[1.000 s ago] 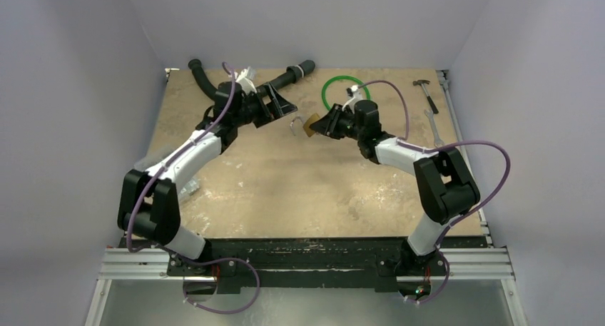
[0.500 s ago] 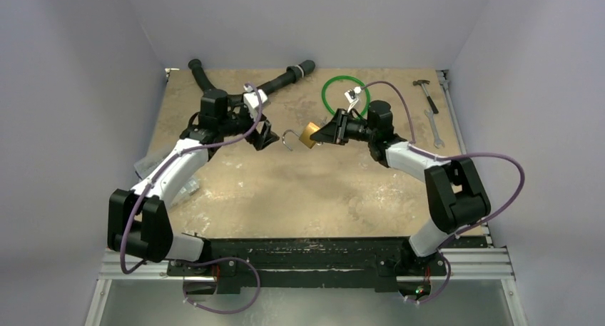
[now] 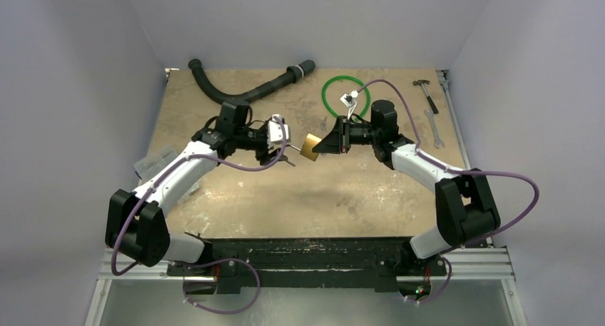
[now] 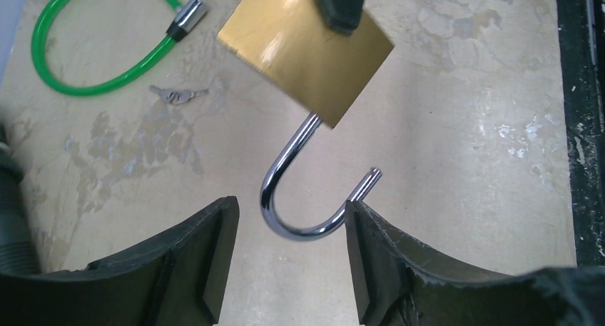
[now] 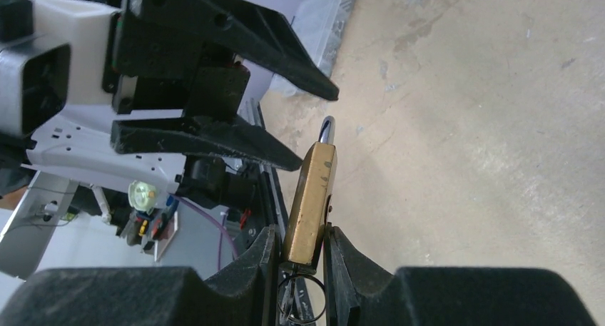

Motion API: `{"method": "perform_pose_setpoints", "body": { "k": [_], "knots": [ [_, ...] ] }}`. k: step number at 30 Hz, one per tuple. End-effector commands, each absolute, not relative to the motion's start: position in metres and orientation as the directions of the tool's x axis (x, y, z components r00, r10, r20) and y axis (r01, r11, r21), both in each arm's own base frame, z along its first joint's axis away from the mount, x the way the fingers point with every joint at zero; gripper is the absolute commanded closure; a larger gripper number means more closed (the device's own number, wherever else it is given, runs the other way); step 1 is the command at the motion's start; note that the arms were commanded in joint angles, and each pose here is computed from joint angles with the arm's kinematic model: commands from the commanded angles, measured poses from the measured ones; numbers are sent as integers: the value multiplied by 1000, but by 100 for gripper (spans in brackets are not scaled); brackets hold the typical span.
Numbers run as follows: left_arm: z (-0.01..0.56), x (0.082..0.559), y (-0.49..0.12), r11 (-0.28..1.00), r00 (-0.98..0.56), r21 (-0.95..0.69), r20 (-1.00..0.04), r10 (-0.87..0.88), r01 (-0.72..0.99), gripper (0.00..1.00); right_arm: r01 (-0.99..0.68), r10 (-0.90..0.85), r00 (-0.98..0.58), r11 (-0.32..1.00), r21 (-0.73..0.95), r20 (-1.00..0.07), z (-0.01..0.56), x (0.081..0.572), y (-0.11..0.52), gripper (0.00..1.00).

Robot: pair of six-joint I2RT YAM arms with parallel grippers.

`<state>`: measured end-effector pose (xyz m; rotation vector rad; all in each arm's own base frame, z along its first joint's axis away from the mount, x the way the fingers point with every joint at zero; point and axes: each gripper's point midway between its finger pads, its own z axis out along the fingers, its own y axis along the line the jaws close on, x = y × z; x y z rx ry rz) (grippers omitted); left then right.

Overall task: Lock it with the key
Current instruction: Lock the lock.

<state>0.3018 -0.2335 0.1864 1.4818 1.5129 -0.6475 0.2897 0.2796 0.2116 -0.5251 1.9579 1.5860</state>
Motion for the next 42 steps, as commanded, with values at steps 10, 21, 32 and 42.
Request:
{"method": "perform_pose_setpoints", "body": {
  "k": [10,21,32,42],
  "knots": [
    [194,296,-271,32,310,388,-781,542,921,54,-704,-31,-707,131,698,-707,228,265,285,100],
    [172,286,-274,-89,415,458,-687,596,885,59,-690,-52,-723,101,717,-689,231,260,289,100],
    [162,269,-271,-190,484,478,-625,613,858,100,-672,-67,-741,67,738,-669,229,256,290,100],
    [197,251,-278,-105,409,422,-740,533,900,100,-799,-69,-595,152,581,-801,248,283,272,21]
  ]
}}
